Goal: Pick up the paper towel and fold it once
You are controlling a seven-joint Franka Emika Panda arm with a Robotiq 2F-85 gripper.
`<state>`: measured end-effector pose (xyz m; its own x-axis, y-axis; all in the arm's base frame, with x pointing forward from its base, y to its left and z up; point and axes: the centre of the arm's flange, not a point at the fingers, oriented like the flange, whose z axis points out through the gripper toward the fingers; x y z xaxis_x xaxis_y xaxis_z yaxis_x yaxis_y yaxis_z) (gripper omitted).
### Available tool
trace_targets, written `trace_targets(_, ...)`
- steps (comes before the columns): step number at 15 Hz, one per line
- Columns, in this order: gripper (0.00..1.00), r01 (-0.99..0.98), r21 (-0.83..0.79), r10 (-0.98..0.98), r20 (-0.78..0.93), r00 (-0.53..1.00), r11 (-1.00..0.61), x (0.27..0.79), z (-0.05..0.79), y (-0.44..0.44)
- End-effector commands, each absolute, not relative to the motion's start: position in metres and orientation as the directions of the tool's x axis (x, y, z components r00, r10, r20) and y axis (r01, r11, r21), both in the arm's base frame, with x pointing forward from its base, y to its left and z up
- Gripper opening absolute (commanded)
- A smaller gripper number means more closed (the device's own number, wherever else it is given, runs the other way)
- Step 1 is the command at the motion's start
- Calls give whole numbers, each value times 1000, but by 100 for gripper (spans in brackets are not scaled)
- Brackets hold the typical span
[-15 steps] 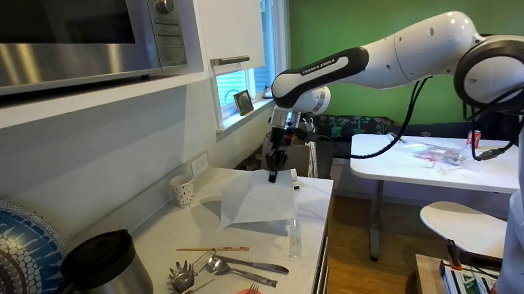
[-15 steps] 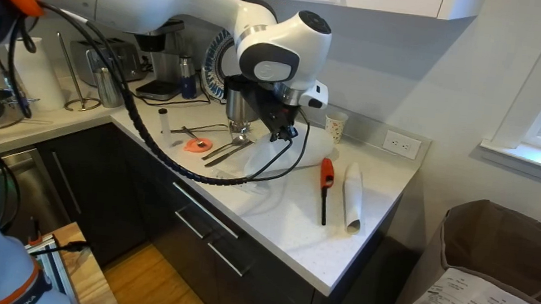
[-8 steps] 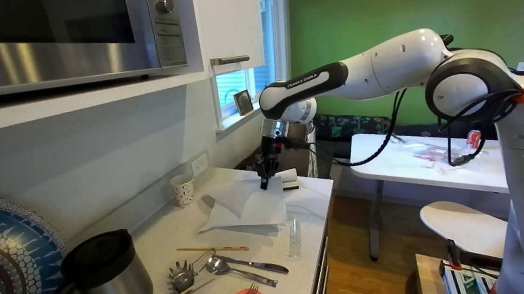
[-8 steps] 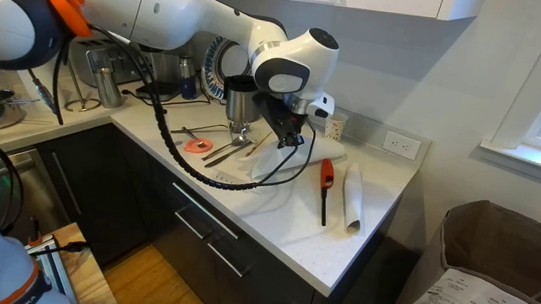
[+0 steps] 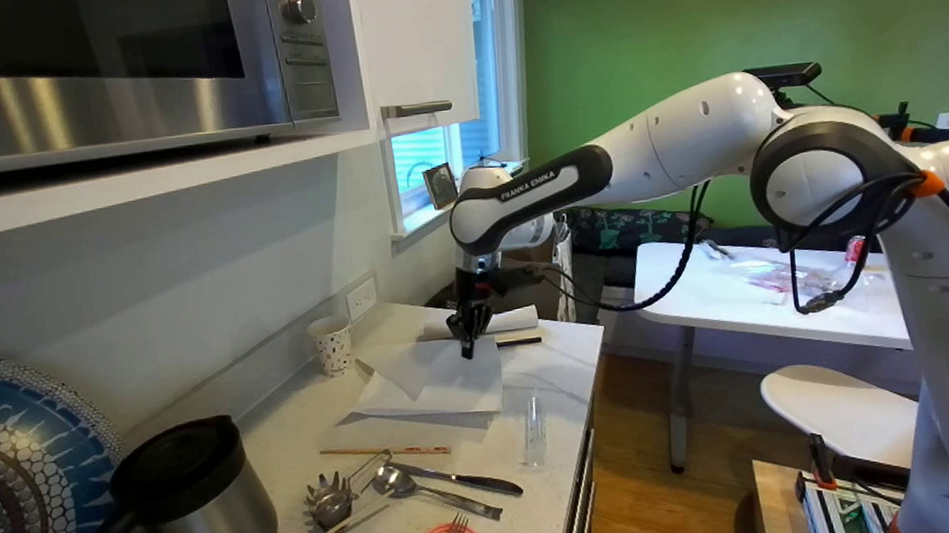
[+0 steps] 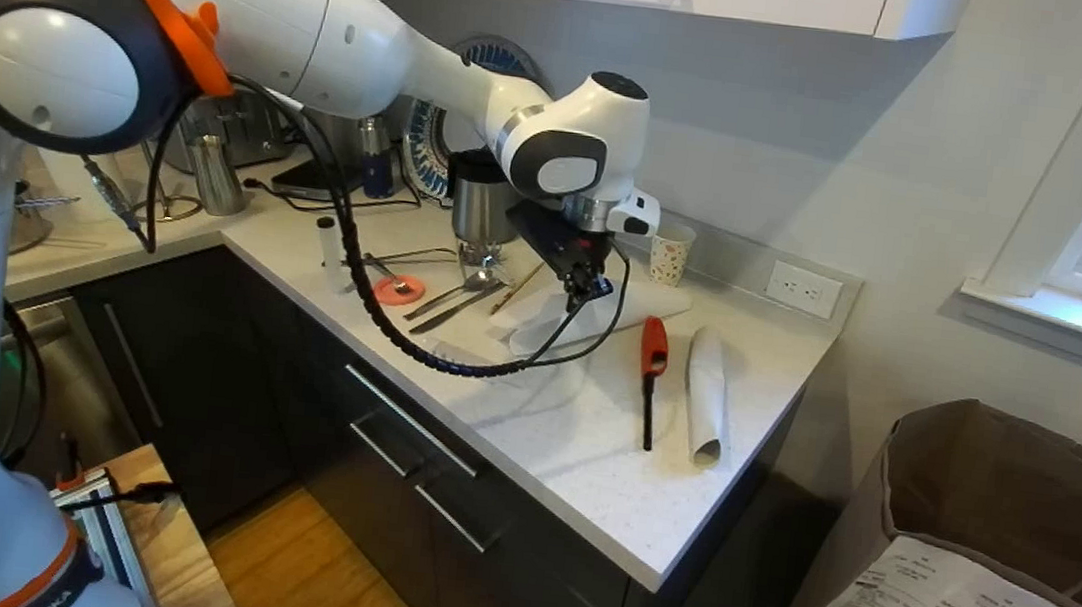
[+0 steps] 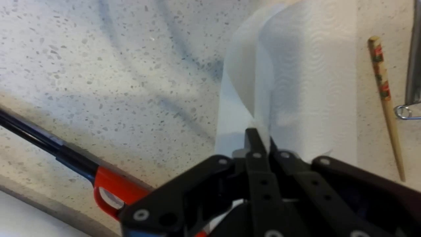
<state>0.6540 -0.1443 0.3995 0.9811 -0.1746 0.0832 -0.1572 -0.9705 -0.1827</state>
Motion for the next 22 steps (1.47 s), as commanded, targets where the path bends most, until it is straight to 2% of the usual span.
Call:
trace_targets(1,0,-222,-106,-230,71,971,-969,666,386,-148)
trace_targets(9,0,-262,-6,-262,26,965,-965,675,352,-153)
trace_targets(22,0,-257,-61,-261,71,963,-965,700,366,-127)
